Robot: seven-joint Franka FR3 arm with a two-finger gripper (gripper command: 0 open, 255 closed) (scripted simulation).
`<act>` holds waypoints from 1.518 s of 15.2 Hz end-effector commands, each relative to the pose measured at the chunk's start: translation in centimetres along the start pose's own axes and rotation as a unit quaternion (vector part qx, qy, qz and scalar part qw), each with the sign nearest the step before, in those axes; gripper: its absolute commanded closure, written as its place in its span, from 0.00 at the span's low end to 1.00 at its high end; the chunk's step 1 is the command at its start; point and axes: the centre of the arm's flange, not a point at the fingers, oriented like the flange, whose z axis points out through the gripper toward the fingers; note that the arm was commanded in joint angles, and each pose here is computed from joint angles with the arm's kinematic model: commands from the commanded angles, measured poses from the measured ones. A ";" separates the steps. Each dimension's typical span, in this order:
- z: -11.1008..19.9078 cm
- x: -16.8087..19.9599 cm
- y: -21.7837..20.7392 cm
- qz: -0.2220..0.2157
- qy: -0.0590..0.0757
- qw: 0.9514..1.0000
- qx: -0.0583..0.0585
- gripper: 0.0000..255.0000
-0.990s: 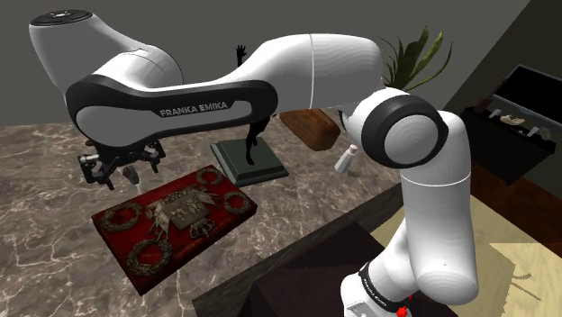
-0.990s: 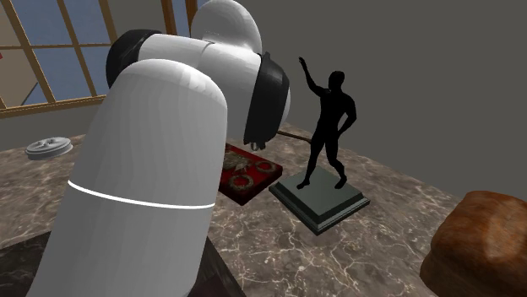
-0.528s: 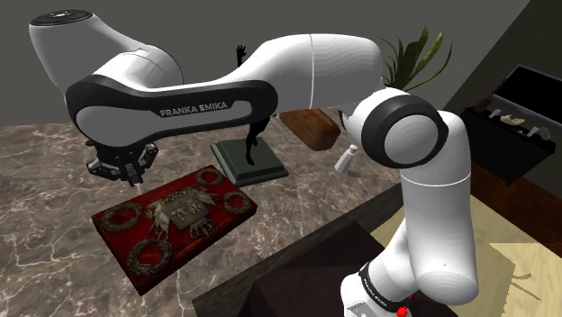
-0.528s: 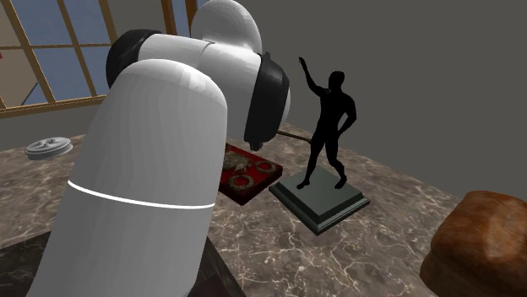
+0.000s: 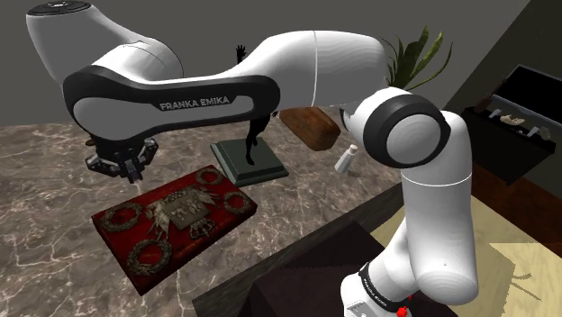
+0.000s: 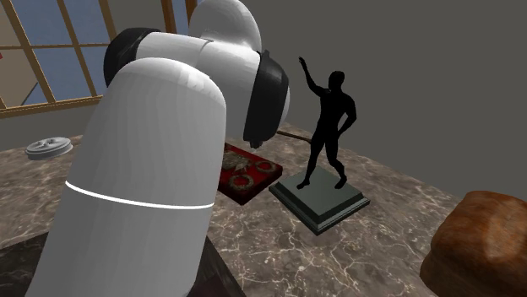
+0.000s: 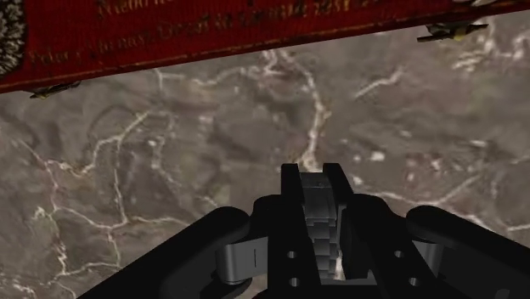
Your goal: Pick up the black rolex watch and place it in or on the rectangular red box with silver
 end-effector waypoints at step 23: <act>-10.6 -3.5 2.9 0.000 0.000 1.000 0.000 1.00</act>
